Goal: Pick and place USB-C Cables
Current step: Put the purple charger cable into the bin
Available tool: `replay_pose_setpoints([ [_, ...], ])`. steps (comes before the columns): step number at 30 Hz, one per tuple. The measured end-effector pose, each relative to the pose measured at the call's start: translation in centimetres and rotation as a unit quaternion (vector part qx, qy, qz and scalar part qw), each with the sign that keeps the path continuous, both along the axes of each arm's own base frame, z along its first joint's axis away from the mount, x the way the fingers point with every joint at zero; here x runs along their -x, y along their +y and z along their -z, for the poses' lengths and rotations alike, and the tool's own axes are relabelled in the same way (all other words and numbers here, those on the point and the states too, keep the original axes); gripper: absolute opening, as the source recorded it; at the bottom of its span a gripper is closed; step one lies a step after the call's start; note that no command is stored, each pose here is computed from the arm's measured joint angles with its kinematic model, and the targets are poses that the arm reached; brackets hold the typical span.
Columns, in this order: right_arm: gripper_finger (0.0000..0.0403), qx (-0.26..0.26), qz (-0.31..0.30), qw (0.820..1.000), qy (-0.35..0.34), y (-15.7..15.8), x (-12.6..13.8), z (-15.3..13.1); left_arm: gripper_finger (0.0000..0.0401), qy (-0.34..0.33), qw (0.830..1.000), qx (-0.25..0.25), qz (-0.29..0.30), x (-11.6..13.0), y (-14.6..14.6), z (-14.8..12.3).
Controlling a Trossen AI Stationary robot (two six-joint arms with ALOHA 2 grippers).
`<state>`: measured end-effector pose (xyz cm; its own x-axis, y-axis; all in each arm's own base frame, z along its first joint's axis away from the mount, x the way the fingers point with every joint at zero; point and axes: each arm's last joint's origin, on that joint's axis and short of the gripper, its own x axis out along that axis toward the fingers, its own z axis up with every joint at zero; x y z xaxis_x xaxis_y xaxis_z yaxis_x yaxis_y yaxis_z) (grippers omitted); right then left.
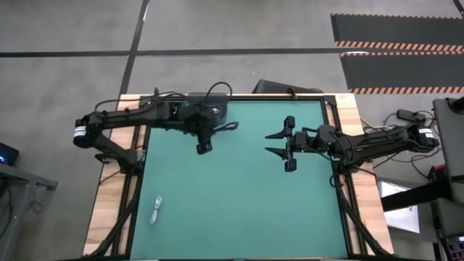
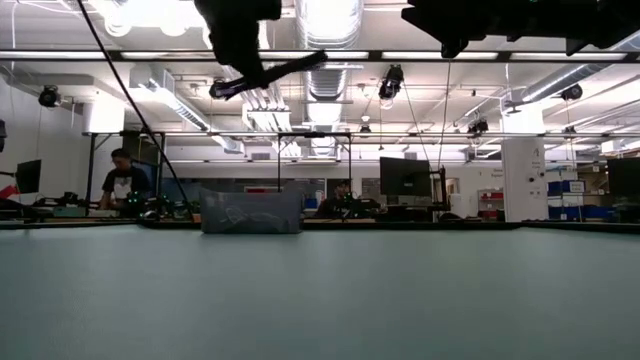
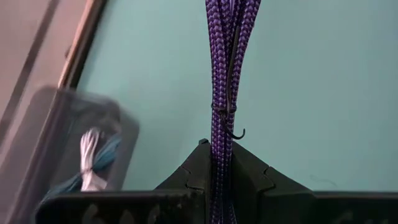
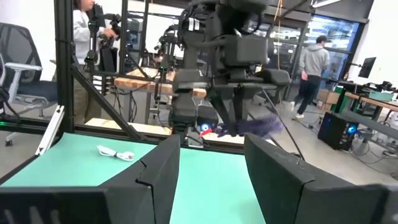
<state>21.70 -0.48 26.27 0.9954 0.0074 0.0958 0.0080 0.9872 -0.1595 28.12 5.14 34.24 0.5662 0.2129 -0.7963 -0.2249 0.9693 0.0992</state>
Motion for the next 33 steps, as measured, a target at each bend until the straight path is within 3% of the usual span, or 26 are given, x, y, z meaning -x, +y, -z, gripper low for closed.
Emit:
replay_pose_setpoints([
  [4,0.0171,0.000,0.000,1.000,0.000,0.0,0.0,0.0,0.0020,0.096,0.995,-0.022,0.029,-0.1,0.9,0.2],
  [8,0.0171,0.000,0.000,1.000,0.002,0.0,0.0,0.0,0.0020,0.202,0.976,-0.058,0.055,-0.2,2.4,0.7],
  [11,0.0171,0.000,0.000,1.000,0.004,0.0,0.0,0.1,0.0020,0.237,0.968,-0.069,0.053,-0.6,4.0,1.3],
  [20,0.0171,0.000,0.000,1.000,0.010,0.0,0.0,0.2,0.0020,0.281,0.957,-0.062,0.039,-0.5,9.2,3.4],
  [33,0.0171,0.002,0.000,1.000,0.011,0.0,0.0,0.2,0.0020,0.239,0.967,-0.092,-0.013,0.9,15.1,3.6],
])
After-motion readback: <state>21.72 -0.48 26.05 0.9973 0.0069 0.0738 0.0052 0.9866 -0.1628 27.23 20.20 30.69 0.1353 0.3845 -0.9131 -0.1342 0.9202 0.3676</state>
